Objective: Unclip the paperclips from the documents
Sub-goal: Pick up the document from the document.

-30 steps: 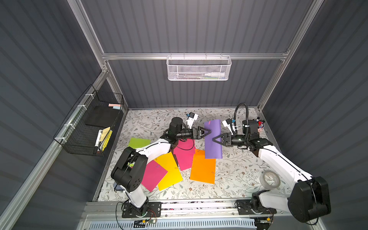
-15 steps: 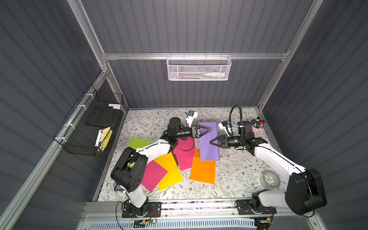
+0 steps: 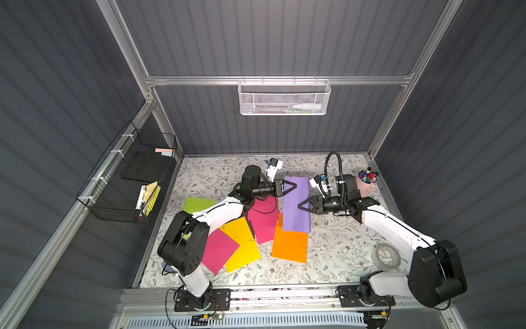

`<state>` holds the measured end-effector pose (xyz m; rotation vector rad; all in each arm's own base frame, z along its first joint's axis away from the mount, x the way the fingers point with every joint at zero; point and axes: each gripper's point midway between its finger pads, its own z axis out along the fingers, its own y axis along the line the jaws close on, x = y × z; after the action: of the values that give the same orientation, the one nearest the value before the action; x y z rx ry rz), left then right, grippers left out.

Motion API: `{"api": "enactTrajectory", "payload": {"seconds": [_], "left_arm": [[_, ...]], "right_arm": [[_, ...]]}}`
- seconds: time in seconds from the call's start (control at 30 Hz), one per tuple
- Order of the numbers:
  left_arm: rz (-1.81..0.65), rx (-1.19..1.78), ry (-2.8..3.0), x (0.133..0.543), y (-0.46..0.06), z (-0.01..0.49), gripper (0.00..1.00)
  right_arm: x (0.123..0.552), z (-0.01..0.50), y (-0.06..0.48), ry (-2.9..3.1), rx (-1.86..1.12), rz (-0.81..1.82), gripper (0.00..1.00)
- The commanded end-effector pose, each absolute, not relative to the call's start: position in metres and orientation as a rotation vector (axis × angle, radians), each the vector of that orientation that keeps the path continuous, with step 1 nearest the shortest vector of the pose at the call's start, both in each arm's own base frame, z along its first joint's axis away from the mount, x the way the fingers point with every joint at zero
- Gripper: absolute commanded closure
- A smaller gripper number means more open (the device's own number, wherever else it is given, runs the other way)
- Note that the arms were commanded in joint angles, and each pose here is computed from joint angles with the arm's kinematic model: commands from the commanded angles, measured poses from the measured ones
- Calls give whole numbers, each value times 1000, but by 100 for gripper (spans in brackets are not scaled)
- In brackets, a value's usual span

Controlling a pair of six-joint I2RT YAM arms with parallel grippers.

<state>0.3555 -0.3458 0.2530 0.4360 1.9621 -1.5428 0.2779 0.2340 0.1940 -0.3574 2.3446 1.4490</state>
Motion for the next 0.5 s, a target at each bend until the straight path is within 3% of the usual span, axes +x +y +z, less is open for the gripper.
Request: {"api": "enactTrajectory", "payload": {"seconds": [0.0, 0.27, 0.47], "left_arm": [[-1444, 485, 1937, 356, -338, 272, 96], [-1303, 581, 1951, 355, -331, 271, 100], [-1162, 728, 1945, 358, -330, 275, 100]], "right_arm": [[279, 192, 234, 2344, -377, 1419, 59], [282, 195, 213, 2364, -399, 1232, 20], [291, 214, 174, 2327, -411, 916, 8]]}}
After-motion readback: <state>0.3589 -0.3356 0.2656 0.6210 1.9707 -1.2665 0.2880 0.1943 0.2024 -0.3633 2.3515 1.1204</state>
